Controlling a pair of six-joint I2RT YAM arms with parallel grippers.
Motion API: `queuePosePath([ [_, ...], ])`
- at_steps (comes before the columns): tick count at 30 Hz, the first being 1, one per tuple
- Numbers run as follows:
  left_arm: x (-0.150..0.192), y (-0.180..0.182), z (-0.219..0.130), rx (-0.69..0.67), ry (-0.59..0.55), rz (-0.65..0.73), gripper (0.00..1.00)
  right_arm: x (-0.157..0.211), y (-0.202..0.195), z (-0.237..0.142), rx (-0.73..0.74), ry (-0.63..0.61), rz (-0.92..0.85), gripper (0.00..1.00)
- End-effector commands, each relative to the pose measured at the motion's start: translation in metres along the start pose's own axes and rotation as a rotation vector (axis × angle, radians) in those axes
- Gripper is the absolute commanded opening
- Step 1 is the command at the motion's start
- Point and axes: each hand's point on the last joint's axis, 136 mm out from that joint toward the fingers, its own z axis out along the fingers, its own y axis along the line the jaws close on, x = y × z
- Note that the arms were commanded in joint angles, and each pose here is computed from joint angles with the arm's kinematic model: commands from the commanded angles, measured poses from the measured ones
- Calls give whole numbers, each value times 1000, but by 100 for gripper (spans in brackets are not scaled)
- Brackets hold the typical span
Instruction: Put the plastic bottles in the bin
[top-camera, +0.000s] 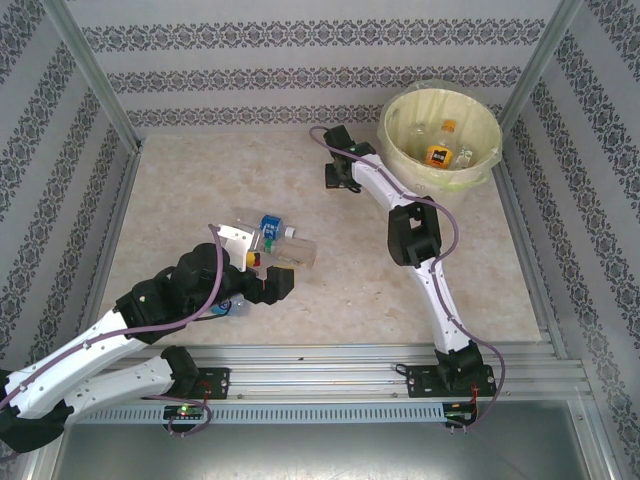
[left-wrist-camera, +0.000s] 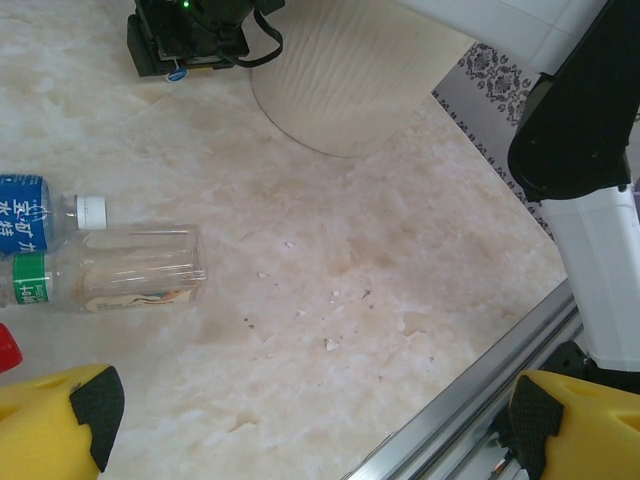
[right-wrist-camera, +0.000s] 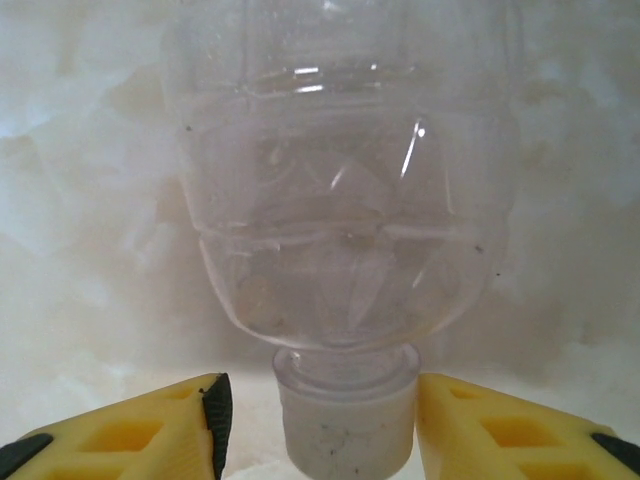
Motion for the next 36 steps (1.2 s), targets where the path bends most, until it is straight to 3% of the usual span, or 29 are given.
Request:
queuePosePath([
  [1,-8,1,-1,4,-34,-26,100,3,-5,4,2,27,27,49],
  [17,-5,0,4,12,-31,-40,100,-3,-6,-5,1,13,18,31],
  [25,-6,0,13,6,-38,-75,100,1,13,-44,-56,0,-15,29],
  [36,-7,2,15,-5,-33,-178,100,42,22,-104,-118,-7,-22,27],
])
